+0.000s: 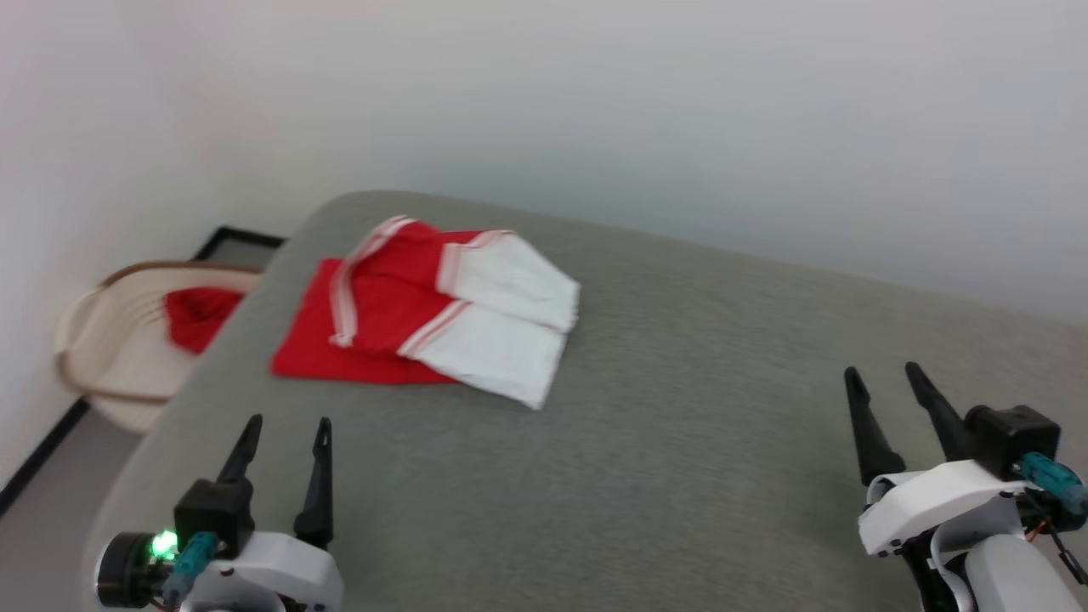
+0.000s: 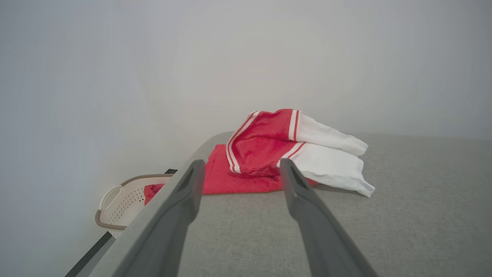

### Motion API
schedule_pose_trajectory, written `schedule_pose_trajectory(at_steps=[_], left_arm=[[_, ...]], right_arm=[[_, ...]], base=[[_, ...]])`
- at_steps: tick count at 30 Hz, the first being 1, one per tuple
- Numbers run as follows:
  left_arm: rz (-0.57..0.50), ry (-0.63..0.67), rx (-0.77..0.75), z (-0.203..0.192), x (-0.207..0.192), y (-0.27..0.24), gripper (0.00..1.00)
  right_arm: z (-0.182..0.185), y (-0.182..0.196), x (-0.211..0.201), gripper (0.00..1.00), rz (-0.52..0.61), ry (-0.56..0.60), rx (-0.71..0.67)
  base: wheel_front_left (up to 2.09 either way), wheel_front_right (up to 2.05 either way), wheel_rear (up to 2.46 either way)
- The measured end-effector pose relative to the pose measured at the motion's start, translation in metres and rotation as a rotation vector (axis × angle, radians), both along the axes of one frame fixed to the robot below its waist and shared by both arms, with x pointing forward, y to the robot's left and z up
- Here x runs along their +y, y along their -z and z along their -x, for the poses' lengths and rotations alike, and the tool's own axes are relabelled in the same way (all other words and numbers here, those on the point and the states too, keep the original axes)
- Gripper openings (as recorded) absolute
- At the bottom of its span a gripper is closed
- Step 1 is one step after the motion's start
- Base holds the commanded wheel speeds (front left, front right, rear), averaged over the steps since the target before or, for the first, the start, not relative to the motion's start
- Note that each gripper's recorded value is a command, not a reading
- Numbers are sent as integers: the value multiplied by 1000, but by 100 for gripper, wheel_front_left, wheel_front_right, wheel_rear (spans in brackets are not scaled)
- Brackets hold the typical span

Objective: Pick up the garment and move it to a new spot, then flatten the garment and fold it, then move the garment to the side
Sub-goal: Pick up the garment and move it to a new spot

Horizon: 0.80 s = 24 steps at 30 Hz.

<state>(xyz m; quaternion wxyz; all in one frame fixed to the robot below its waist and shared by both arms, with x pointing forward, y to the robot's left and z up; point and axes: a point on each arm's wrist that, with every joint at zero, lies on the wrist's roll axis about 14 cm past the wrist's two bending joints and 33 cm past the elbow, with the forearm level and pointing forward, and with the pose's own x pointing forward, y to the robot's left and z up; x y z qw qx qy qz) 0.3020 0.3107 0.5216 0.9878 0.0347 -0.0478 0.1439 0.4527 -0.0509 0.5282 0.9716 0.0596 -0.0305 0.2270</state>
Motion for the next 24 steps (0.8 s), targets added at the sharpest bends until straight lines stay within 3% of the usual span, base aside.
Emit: schedule_pose_trajectory(at_steps=[13,24], left_arm=[[61,-376,-44,106,70,1,100],[63,-442,-43,126,73,0,100]], right_arm=[[20,-14,158,100,4,-413,-18],[22,-2,187,100,15,-504,27]], base=[[0,0,0],[-1,-1,-1]])
